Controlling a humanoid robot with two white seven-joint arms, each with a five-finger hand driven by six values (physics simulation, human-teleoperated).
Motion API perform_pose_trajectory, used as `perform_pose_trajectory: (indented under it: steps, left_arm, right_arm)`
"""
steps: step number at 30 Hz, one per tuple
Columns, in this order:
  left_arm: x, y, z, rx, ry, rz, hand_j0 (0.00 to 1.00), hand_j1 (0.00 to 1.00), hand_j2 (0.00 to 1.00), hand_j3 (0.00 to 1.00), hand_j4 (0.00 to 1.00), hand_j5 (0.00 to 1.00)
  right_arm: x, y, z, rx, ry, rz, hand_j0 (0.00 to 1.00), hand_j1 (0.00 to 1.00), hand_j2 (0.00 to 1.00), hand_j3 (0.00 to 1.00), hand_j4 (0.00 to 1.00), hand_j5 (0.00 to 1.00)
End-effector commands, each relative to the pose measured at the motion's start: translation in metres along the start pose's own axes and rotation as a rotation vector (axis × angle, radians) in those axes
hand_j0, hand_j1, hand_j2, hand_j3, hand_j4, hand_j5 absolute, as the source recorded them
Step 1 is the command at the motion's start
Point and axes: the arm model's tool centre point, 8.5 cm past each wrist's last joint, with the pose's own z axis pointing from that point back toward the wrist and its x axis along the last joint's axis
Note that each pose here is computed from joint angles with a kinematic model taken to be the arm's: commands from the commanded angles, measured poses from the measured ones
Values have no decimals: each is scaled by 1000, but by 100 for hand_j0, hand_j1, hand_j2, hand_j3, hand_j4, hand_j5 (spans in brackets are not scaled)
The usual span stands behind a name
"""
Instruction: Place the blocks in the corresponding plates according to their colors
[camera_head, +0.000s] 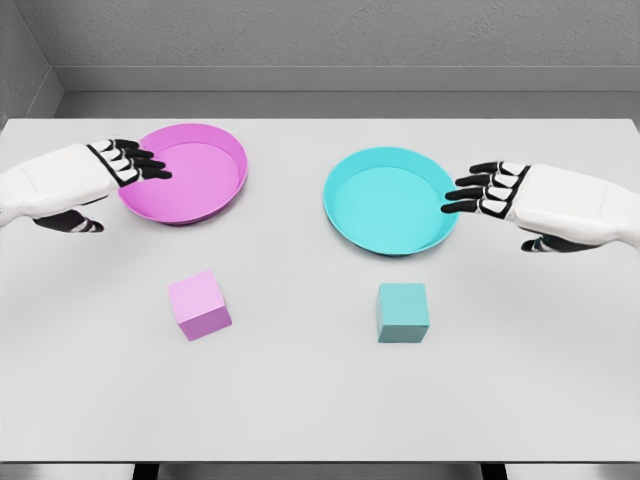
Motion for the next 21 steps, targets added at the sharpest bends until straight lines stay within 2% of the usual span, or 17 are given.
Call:
perform_pose_trajectory:
  steps: [1,5,6,8,11,16,21]
  left_arm:
    - [7,8,2,0,-21,-26,100,100,100,100,100,100]
    - [14,1,1,-22,-39,-19,100,100,100,100,100,100]
    - [16,-2,1,-26,-44,-16,100,100,100,100,100,100]
    - [21,-4,0,-39,-56,-17,100,100,100,100,100,100]
    - [27,-14,-3,-78,-74,-8,100,100,100,100,100,100]
    - [36,-18,-8,-92,-103,-13,100,100,100,100,100,100]
    - [46,-25,-13,-111,-133,-14,100,100,100,100,100,100]
  right_arm:
    - [0,3,0,19,0,-4,100,100,100,100,100,100]
    - [1,3,-3,16,-7,-8,100,100,100,100,100,100]
    - [3,10,-6,32,-16,-10,100,100,100,100,100,100]
    - [4,9,-14,57,-26,57,100,100,100,100,100,100]
    - [13,15,-37,85,-85,106,100,100,100,100,100,100]
    - [28,38,-58,168,-153,96,100,100,100,100,100,100]
    - [34,40,-65,189,-184,122,100,100,100,100,100,100]
